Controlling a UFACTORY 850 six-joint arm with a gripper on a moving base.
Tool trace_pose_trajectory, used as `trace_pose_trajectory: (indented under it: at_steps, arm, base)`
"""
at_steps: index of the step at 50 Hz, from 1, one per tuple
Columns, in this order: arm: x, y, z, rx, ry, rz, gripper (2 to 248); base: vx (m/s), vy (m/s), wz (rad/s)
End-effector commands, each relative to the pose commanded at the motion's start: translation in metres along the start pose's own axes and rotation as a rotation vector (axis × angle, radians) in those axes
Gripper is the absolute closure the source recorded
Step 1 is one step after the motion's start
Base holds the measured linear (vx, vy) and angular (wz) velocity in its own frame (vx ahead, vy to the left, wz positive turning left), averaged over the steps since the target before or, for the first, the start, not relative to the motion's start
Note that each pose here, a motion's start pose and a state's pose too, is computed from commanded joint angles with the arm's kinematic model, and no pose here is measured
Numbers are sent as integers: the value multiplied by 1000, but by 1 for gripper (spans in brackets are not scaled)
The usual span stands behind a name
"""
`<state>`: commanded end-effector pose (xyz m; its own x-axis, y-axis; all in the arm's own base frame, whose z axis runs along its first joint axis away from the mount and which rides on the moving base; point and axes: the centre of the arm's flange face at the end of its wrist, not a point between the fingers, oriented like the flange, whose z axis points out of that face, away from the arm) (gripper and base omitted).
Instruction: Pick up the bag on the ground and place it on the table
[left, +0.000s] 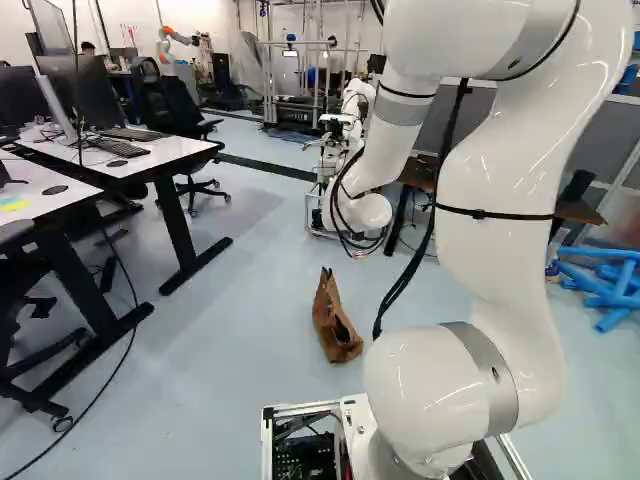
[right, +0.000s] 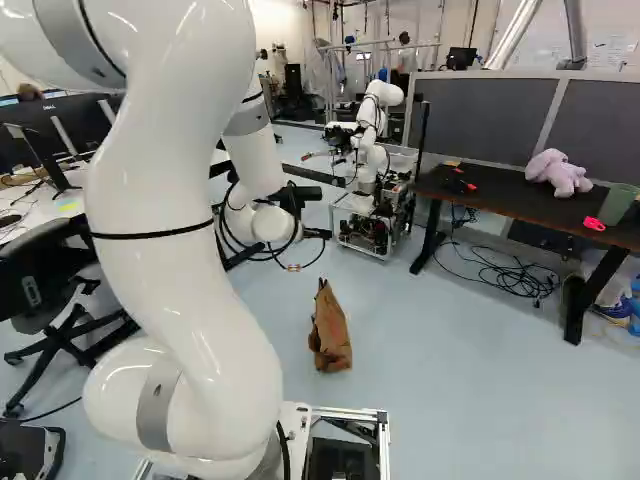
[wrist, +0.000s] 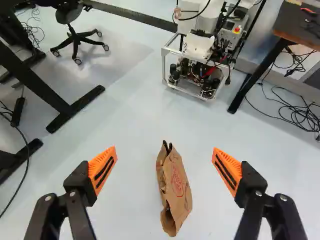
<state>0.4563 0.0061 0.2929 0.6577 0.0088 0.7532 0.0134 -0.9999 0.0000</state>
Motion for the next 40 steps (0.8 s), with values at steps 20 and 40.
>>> trace_pose_trajectory:
  at_steps: [20, 40]
  arm:
    - [-10, -12, 34, 18, -107, -17, 3]
    - [-31, -14, 55, 20, -224, -21, 3]
  base:
    - [0, 0, 0]
    - [0, 0, 0]
